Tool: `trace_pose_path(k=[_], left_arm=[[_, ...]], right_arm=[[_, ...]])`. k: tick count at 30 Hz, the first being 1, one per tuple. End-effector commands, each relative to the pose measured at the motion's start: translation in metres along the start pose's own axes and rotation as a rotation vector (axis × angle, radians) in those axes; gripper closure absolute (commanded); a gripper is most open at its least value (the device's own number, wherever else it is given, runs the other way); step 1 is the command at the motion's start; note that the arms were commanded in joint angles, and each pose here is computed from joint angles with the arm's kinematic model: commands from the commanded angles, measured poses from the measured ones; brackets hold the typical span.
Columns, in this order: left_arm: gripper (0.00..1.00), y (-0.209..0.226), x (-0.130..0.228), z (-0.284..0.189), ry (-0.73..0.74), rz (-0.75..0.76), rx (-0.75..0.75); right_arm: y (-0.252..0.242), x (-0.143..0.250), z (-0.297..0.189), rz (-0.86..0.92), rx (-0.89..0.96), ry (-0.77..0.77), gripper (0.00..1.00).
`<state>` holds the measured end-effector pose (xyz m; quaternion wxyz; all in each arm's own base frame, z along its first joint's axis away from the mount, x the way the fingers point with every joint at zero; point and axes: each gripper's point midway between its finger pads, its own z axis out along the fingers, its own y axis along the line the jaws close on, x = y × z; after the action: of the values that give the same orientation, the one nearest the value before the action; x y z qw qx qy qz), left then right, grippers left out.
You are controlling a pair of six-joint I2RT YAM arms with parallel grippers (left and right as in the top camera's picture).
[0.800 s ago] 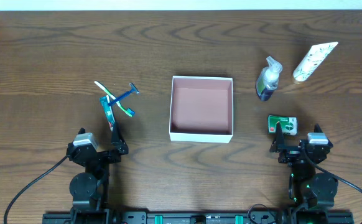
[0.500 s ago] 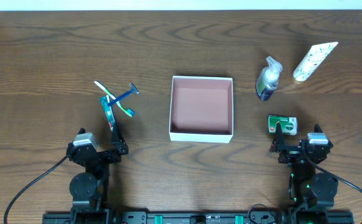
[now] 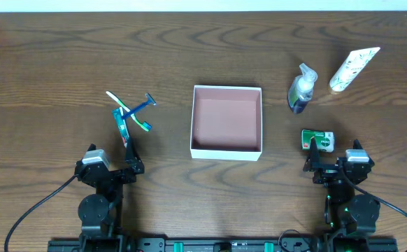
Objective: Pack container
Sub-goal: 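Move the right gripper up toward the white Pantene tube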
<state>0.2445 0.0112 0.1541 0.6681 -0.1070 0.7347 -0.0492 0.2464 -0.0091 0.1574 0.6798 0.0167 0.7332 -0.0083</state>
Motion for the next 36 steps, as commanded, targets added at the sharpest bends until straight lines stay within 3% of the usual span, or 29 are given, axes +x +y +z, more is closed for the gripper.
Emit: trace_pose_path(k=[1, 16, 20, 27, 30, 36], left_arm=[[0.02, 0.007, 0.018, 0.001, 0.056, 0.014, -0.027], [0.02, 0.007, 0.018, 0.001, 0.056, 0.014, -0.027], [0.02, 0.007, 0.018, 0.001, 0.056, 0.014, -0.027], [0.02, 0.007, 0.018, 0.001, 0.056, 0.014, -0.027], [0.02, 0.007, 0.018, 0.001, 0.056, 0.014, -0.027], [0.02, 0.007, 0.018, 0.001, 0.056, 0.014, -0.027]], right_arm=[[0.003, 0.0, 0.0, -0.016, -0.011, -0.003, 0.01], [0.008, -0.011, -0.001, 0.063, -0.045, -0.046, 0.01], [0.025, -0.027, -0.004, 0.087, -0.148, -0.1, 0.01], [0.025, -0.081, -0.012, 0.04, -0.141, -0.131, 0.01], [0.026, -0.112, -0.005, 0.027, -0.141, -0.064, 0.01], [0.041, -0.151, 0.043, 0.029, -0.225, 0.211, 0.01]])
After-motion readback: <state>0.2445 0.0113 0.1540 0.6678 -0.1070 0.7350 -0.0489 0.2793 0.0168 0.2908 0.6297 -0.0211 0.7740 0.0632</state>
